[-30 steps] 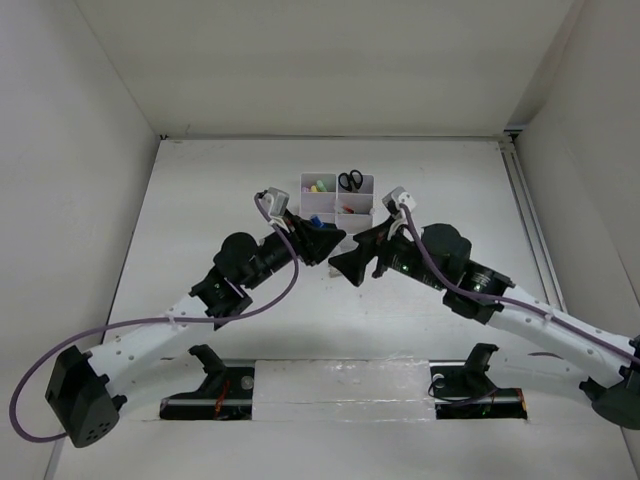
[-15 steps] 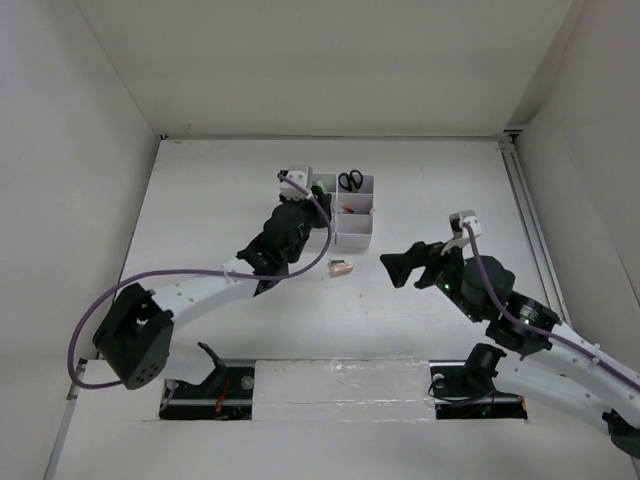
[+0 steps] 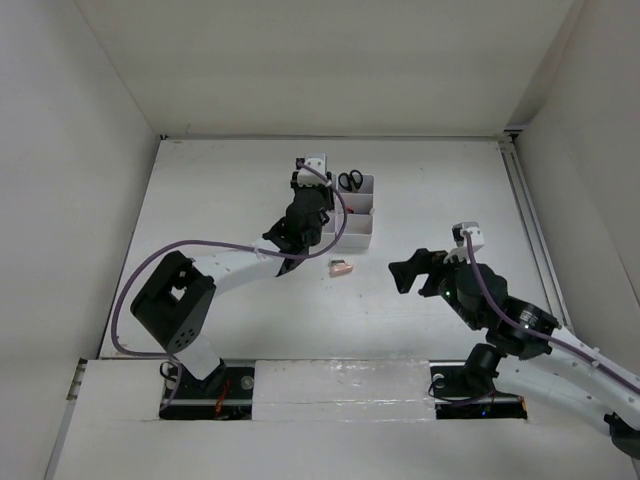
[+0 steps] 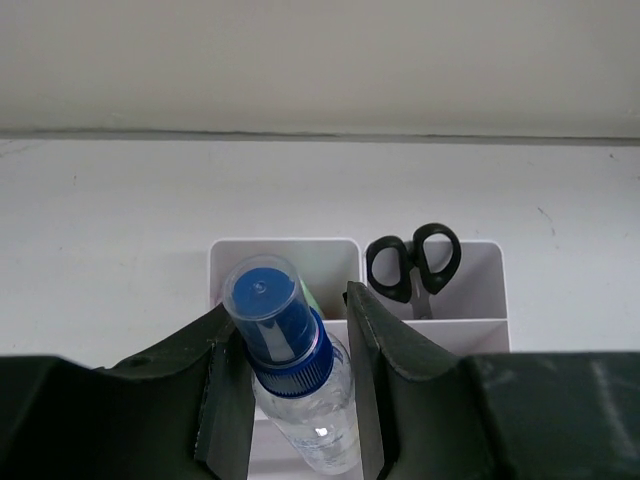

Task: Sort the stationery into containers
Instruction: Place the stationery into the container

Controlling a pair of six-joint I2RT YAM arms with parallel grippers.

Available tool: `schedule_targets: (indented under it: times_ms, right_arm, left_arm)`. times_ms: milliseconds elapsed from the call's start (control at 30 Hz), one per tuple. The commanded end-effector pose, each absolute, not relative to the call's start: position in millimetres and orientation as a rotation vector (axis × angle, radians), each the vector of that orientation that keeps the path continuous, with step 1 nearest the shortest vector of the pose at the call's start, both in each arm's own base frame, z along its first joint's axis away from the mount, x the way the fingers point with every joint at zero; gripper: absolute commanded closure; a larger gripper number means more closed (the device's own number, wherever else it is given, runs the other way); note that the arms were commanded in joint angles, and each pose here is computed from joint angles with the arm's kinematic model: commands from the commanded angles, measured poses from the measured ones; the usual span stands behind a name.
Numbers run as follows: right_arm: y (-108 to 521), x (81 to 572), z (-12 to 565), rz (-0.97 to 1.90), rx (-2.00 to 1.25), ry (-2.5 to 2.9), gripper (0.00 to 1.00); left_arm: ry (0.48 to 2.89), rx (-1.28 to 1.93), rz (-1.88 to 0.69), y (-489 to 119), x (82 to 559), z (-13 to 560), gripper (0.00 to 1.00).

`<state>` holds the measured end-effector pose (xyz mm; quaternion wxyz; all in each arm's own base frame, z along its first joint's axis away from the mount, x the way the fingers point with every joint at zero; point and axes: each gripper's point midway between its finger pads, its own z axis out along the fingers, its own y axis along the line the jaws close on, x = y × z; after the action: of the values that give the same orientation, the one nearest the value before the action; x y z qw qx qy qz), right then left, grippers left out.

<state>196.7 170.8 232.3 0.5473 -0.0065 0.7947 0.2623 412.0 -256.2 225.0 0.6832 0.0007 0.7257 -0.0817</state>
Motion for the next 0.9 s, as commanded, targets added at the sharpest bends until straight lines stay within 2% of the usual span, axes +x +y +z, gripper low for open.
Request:
schedule_targets:
  times_ms: [0, 233, 867]
  right_arm:
    - [153, 208, 228, 0.522, 0.140, 1.881, 0.00]
    - [162, 205, 235, 0.578, 0.071, 1.847, 0.00]
    - [156, 207, 228, 0.517, 0.032, 1.846, 0.00]
  left_arm:
    - [1.496, -0.067, -0.244, -262, 423, 282, 1.00]
    - [1.519, -0.046, -0.219, -265, 427, 270, 1.00]
    - [1.519, -0.040, -0.195, -269, 433, 267, 1.00]
